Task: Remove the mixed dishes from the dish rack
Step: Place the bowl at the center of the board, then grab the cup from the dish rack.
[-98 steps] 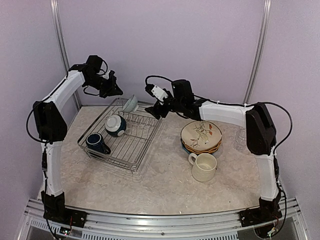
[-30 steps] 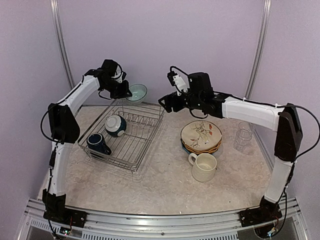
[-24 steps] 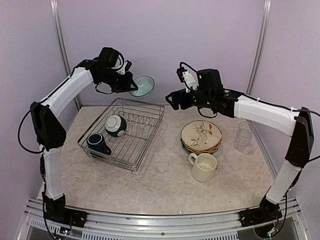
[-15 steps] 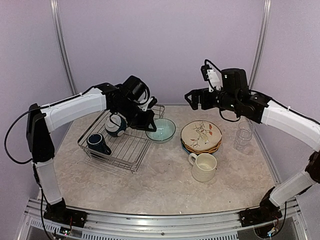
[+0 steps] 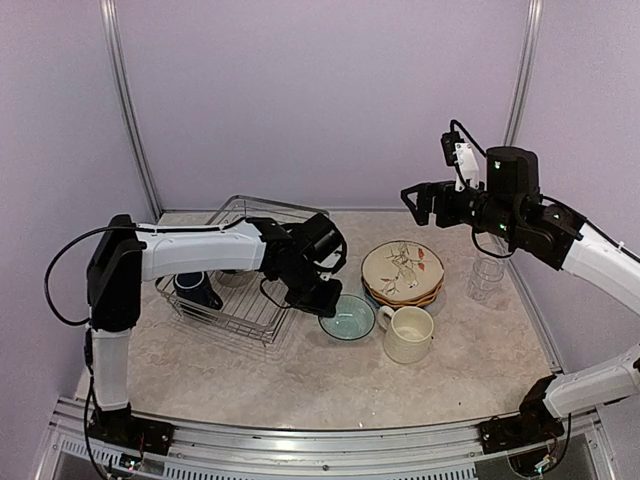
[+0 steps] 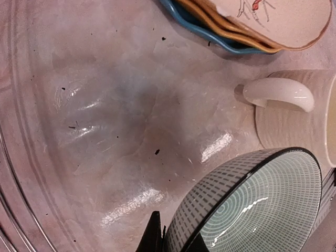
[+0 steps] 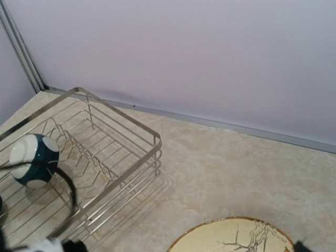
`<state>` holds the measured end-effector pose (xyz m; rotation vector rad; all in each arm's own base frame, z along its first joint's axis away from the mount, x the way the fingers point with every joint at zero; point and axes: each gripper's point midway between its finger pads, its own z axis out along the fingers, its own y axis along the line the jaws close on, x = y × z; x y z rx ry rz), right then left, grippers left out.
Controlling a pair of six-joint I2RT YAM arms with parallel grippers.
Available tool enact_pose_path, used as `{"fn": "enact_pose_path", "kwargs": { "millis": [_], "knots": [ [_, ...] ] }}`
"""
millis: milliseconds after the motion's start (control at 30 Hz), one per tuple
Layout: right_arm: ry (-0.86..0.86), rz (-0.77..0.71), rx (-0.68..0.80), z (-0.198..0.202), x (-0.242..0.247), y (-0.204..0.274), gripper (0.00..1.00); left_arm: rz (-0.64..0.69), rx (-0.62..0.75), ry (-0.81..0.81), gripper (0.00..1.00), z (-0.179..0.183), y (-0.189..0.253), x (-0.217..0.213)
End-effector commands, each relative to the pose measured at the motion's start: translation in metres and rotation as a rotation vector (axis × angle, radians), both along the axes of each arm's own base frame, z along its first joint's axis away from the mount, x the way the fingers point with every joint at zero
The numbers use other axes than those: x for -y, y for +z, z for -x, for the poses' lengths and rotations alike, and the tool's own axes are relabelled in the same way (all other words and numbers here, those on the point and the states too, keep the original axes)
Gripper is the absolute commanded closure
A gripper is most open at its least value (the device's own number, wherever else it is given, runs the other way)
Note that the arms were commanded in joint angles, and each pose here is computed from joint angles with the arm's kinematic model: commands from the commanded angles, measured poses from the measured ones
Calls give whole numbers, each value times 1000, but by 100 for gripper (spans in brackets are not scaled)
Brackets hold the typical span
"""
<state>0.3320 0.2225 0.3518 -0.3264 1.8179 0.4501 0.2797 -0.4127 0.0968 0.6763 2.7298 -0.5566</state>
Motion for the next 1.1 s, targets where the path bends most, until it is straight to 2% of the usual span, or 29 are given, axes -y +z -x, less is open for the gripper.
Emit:
{"fn": "enact_pose_path", "kwargs": {
  "millis": [0, 200, 367, 533, 633, 700, 767, 900, 1067],
  "knots": [
    [0, 13, -26, -2, 0, -12, 0, -23, 11, 28, 94, -5, -19, 8],
    [12, 17, -33, -5, -5, -17, 0, -53, -7, 25, 76, -2, -35, 3],
    [22, 22, -49, -8, -9, -23, 0, -64, 9, 8, 47, 0, -26, -5],
    [26, 24, -53, -11, -12, -25, 0, -4, 67, 26, 33, -6, 35, -22],
    [24, 27, -52, -12, -13, -27, 0, 46, 103, 63, 20, -11, 77, -42],
    [26, 33, -58, -14, -14, -30, 0, 46, 112, 141, 15, -19, 97, -66],
    [31, 39, -67, -15, -17, -33, 0, 16, 77, 277, 2, -26, 105, -98],
    [50, 29, -82, -17, -22, -41, 0, -147, -75, 692, 1, -30, 96, -175],
    [73, 16, -79, -18, -28, -43, 0, -228, -186, 949, 2, -26, 71, -203]
  ]
}}
